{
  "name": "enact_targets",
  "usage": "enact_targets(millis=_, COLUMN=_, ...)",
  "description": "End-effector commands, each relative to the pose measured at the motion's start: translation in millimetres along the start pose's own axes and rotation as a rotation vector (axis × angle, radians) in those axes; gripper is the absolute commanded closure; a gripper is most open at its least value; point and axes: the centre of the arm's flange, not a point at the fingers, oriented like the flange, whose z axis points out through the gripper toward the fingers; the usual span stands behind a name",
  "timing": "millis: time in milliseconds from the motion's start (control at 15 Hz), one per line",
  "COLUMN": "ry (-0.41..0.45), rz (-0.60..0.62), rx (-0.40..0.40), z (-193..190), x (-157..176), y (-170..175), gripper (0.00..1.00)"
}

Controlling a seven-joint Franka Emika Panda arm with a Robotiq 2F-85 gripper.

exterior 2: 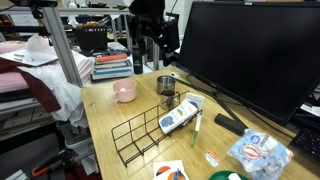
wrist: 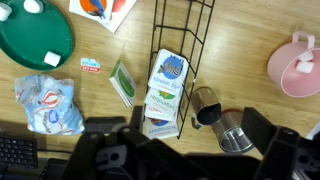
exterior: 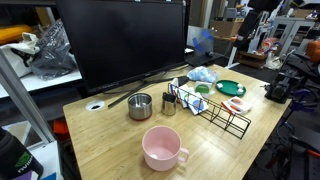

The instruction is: Move the cup to the bottom of the table

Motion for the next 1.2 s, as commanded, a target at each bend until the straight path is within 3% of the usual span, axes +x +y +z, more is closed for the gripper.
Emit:
enact_targets(millis=0, ry=-0.002, rz=-0.018, rx=-0.017, z=4, x=2, y=-2, gripper=0.00)
enact_targets(millis=533, ry=0.008, rz=-0.033, rx=-0.036, z=7, x=4, y=-4, gripper=0.00)
enact_targets(millis=867, ry=-0.005, rz=-0.080, rx=-0.020, z=16, x=28, y=-21, gripper=0.00)
enact_targets(millis=1133, ry=-0.016, rz=-0.109, rx=-0.007, z=29, x=67, y=-31, gripper=0.00)
